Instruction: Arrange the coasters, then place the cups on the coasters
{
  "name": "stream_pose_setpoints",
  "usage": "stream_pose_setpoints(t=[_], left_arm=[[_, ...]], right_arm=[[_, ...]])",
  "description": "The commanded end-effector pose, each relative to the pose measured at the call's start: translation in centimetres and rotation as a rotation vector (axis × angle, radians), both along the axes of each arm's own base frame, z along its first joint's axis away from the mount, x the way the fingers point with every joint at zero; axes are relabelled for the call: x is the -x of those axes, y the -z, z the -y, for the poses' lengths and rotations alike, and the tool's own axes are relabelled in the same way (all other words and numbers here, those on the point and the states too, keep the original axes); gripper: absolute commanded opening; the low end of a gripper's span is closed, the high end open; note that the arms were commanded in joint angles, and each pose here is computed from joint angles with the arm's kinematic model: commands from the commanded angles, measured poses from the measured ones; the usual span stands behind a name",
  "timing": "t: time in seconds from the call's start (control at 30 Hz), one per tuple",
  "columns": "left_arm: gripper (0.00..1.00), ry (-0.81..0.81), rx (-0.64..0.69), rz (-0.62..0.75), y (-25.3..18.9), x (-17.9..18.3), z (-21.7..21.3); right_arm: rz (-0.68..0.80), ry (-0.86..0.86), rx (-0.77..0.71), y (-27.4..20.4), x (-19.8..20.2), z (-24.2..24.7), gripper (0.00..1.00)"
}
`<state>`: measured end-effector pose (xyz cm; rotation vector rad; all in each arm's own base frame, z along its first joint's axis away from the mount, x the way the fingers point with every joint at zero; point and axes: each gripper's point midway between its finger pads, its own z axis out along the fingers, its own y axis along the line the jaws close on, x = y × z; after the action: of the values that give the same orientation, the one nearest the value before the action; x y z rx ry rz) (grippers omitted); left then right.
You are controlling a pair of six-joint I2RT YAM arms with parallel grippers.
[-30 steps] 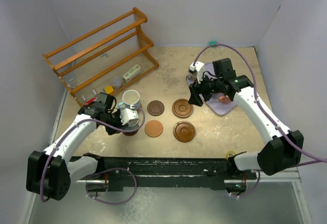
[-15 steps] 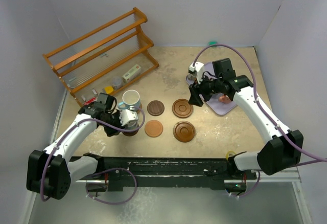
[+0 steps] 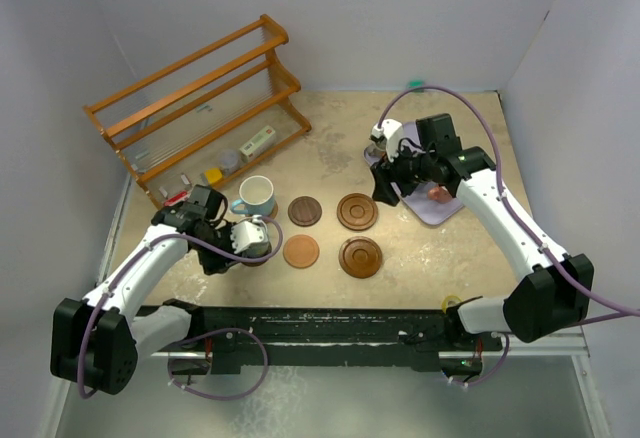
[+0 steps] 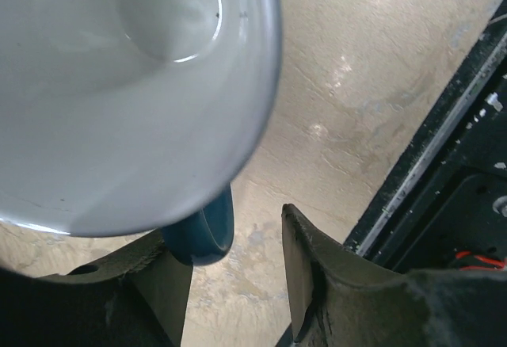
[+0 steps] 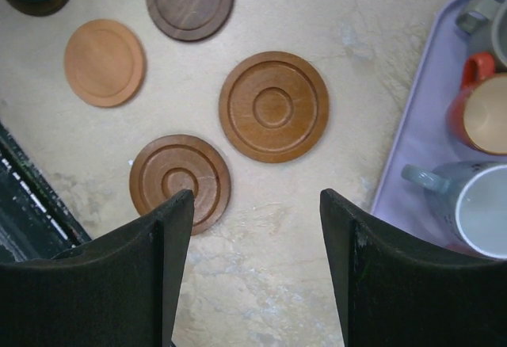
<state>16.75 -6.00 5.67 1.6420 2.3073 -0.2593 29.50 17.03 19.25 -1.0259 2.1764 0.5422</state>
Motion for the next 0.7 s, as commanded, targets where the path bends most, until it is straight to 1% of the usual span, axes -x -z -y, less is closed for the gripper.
stream_pose_setpoints(t=[0.0, 0.2, 0.3, 0.47, 0.57, 0.67], left_arm=[[0.44, 0.036, 0.002, 0.009, -1.6, 0.2, 0.0], [0.45, 0.023, -0.008, 0.052, -3.6, -0.3, -0.3], [0.46, 0.002, -0.017, 0.106, -4.6, -1.1, -0.5], [0.46, -0.008, -0.021, 0.141, -6.1, -1.4, -0.7], [0.46, -0.018, 0.012, 0.183, -7.7, -1.9, -0.3], [0.46, -0.041, 0.067, 0.270, -10.1, -3.0, 0.5]], right_arm=[[0.073, 0.156, 0.046, -1.0, -2.9, 1.8, 0.67], [0.095, 0.339, 0.123, -0.9, -5.5, 5.5, 0.67], [0.104, 0.397, 0.156, -1.0, -6.3, 6.8, 0.67], [0.115, 0.483, 0.213, -1.4, -7.8, 9.5, 0.67], [0.098, 0.511, 0.234, -1.5, -8.7, 11.1, 0.66], [0.061, 0.529, 0.261, -1.1, -9.1, 12.5, 0.66]])
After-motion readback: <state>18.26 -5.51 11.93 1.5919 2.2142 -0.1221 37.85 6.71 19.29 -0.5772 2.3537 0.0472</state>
